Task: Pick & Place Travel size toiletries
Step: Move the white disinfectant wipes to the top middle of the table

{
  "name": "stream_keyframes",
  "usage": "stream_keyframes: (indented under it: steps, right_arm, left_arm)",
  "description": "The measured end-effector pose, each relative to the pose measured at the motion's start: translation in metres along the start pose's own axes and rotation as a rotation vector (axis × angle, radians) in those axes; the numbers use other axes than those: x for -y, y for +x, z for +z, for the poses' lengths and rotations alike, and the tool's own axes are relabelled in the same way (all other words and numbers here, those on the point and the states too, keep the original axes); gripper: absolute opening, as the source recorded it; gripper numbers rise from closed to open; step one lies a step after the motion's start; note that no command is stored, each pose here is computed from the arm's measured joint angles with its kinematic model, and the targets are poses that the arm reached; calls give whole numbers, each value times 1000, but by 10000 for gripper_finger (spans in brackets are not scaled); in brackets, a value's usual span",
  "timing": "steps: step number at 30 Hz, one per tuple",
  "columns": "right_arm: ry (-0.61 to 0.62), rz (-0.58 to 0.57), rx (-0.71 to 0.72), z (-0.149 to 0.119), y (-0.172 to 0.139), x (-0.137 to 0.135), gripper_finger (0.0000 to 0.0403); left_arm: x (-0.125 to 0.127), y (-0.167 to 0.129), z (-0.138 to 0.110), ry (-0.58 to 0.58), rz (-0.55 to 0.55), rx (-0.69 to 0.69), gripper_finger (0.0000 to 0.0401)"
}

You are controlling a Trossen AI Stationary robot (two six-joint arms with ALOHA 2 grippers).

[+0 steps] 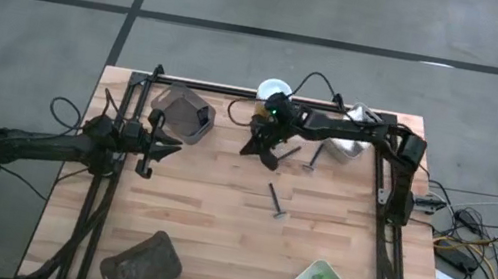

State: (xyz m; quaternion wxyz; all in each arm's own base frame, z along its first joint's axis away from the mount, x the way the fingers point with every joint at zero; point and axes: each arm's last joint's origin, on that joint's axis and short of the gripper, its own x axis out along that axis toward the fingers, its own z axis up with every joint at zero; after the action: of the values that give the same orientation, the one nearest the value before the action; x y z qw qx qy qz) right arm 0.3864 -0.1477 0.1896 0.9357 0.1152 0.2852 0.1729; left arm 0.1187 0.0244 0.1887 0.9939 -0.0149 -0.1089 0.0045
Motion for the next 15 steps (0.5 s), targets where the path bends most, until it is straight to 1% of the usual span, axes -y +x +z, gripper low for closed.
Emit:
stream_keyframes:
  steps: [3, 6, 10, 15]
  right_arm:
    - [16, -37, 28, 11, -11, -6, 8]
    - [0, -79, 54, 21, -24, -16, 8]
    - [51, -196, 48, 21, -41, -29, 8]
    - [40, -224, 102, 20, -69, -53, 8]
  left_arm:
    - [0, 0, 0, 0, 0, 0, 62]
    - [0, 0, 0, 0, 0, 0, 62]
    - [0, 0, 0, 0, 0, -1, 62]
    - [0, 0, 0, 0, 0, 0, 62]
